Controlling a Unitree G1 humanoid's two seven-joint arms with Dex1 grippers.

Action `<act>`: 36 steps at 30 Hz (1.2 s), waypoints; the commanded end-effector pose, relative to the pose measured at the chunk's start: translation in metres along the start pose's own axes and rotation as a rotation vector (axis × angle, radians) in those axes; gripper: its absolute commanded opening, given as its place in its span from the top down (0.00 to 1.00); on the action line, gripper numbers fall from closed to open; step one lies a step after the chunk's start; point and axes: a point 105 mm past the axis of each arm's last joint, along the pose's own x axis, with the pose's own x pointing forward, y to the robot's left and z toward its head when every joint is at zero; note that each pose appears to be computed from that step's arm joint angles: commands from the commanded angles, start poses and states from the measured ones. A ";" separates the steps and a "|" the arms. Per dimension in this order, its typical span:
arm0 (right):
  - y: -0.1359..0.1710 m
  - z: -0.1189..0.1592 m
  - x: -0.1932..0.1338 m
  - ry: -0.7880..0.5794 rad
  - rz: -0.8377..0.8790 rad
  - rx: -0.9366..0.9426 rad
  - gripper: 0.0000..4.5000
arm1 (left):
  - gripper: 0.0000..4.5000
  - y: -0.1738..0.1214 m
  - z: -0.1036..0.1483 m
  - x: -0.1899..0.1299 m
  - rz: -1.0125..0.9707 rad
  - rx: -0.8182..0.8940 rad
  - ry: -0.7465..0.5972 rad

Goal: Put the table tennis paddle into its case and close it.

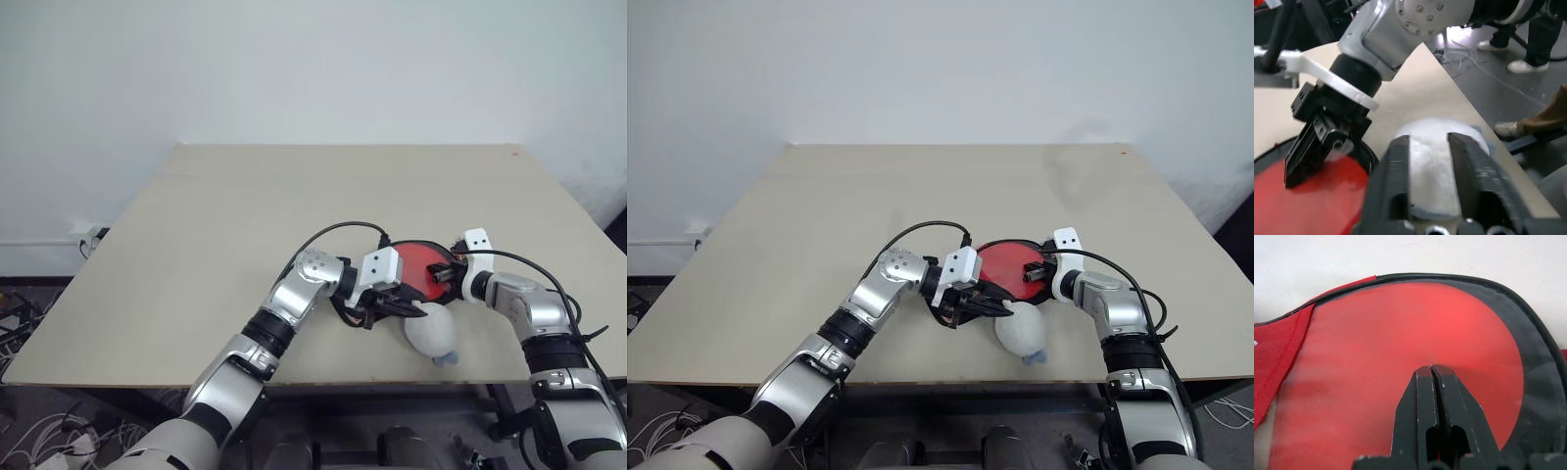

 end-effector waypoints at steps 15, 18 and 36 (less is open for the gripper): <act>0.006 0.003 0.007 -0.007 0.008 -0.009 1.00 | 0.25 -0.007 0.000 0.016 -0.190 0.269 0.150; 0.006 0.003 0.007 -0.007 0.008 -0.010 1.00 | 0.25 -0.008 -0.008 0.018 -0.207 0.288 0.189; 0.008 0.001 0.007 -0.008 0.013 -0.008 1.00 | 0.47 0.000 -0.028 0.029 -0.151 0.435 0.293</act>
